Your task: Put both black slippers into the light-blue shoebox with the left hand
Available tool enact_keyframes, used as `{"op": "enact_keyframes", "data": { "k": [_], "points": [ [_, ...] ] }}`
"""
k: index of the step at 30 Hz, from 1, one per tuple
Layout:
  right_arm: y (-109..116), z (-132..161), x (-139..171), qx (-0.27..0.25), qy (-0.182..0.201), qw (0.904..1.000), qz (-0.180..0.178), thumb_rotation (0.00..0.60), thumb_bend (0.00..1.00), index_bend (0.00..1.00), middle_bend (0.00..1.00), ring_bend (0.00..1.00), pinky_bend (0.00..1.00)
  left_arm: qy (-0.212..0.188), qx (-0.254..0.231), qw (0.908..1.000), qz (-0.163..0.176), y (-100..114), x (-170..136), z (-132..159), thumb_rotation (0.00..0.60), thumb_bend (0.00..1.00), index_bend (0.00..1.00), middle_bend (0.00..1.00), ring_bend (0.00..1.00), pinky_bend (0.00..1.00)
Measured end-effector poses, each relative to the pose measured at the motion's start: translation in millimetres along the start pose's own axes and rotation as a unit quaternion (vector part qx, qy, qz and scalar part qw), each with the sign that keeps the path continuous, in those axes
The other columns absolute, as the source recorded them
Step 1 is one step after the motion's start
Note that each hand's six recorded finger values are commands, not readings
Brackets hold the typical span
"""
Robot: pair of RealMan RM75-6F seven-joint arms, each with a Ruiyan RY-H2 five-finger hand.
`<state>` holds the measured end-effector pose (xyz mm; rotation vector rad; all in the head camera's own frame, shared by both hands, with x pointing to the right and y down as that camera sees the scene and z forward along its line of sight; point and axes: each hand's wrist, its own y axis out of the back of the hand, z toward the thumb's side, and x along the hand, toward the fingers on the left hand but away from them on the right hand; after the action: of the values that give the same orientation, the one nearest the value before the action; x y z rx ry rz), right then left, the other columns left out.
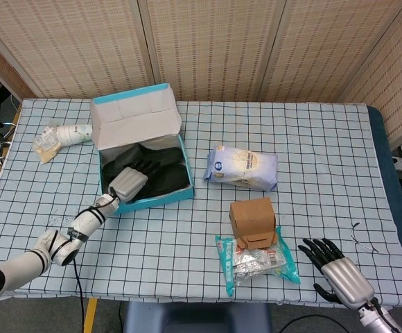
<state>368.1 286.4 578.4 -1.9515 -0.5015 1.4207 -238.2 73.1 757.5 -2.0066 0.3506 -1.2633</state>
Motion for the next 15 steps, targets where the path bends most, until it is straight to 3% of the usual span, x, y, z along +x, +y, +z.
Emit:
{"op": "enact_keyframes", "data": {
  "k": [15],
  "points": [
    [-4, 1, -2, 0.004, -0.001, 1.0, 0.005, 0.6, 0.25, 0.0, 0.0, 0.0, 0.0, 0.005, -0.033, 0.998, -0.054, -17, 2, -8, 0.6, 0.6, 0.0, 0.0, 0.0, 0.01]
  ]
}}
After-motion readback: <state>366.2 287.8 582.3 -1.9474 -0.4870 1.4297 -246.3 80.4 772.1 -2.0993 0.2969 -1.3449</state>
